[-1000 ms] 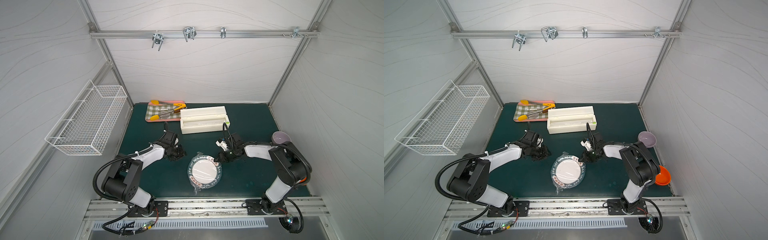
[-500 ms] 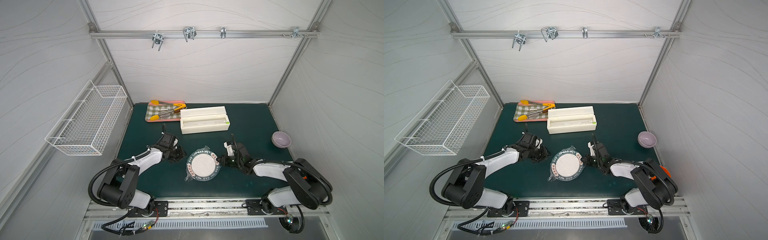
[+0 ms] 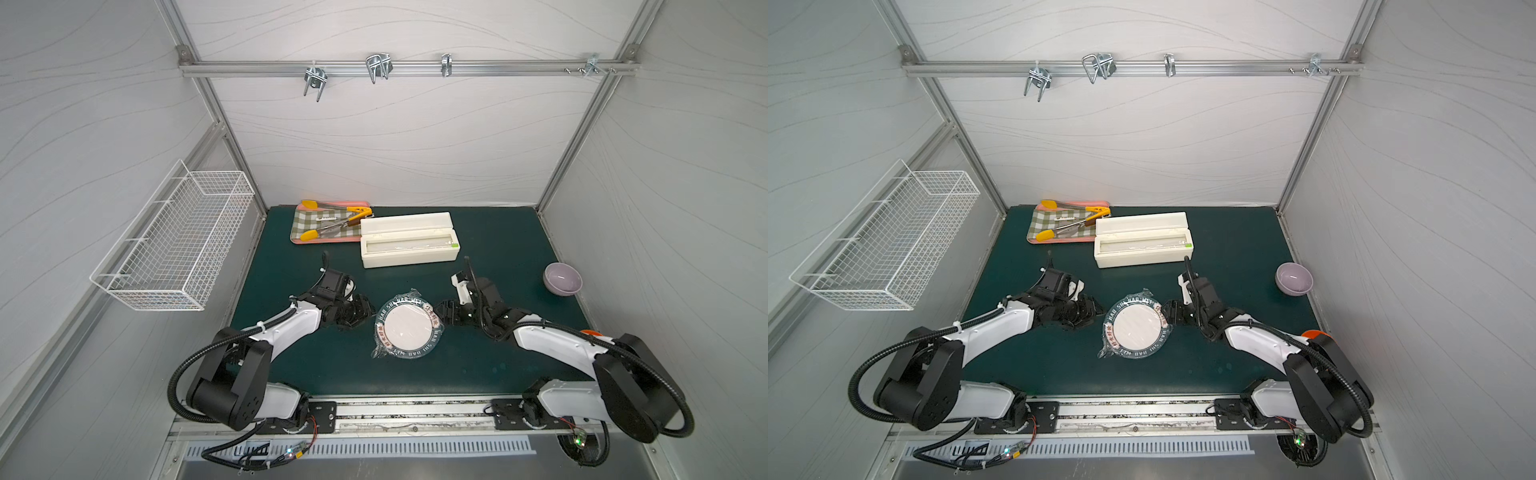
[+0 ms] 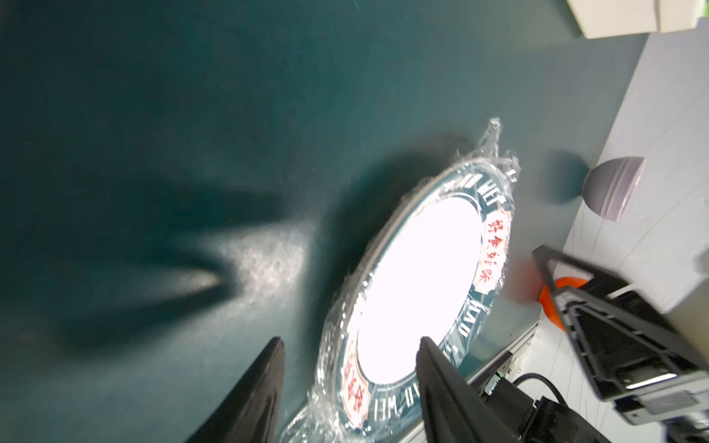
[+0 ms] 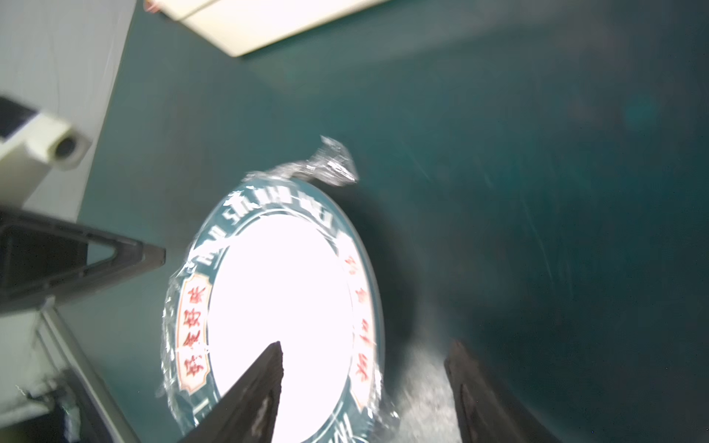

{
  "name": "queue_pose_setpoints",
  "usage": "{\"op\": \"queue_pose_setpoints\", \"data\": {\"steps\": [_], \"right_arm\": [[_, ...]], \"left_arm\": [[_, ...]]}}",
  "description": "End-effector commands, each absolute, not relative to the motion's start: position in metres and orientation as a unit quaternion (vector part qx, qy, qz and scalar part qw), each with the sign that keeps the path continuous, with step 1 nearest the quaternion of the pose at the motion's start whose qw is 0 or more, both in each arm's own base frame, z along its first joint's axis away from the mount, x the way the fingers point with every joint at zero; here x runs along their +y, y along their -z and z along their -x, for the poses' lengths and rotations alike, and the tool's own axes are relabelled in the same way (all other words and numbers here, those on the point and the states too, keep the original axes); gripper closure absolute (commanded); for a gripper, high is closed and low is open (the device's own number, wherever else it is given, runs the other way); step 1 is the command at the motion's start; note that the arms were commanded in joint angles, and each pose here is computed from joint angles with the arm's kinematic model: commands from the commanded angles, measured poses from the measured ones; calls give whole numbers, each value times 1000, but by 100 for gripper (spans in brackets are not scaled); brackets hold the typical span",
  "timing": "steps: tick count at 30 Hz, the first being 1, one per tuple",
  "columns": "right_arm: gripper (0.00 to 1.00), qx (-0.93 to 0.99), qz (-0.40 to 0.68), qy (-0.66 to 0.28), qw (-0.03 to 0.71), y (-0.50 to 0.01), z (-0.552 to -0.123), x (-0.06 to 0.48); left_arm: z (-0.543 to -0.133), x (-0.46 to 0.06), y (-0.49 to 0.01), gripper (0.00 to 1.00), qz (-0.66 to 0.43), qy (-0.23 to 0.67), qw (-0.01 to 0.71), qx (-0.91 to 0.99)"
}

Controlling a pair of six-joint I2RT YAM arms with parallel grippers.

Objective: Wrap the plate with plastic wrap
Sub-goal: Cover the plate with plastic wrap.

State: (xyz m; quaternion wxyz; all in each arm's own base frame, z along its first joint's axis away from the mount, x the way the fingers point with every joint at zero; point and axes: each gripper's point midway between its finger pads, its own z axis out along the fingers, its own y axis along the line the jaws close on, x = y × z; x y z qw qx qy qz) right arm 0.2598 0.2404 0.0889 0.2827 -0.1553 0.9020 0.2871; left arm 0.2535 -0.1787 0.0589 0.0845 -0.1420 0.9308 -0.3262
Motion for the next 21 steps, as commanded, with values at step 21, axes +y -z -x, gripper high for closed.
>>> {"op": "queue_pose_setpoints", "data": {"steps": [21], "right_arm": [[38,799,511,-291,128,-53,-290,328]], "left_arm": [[-190,-209,-36,51,107,339,-5,935]]}}
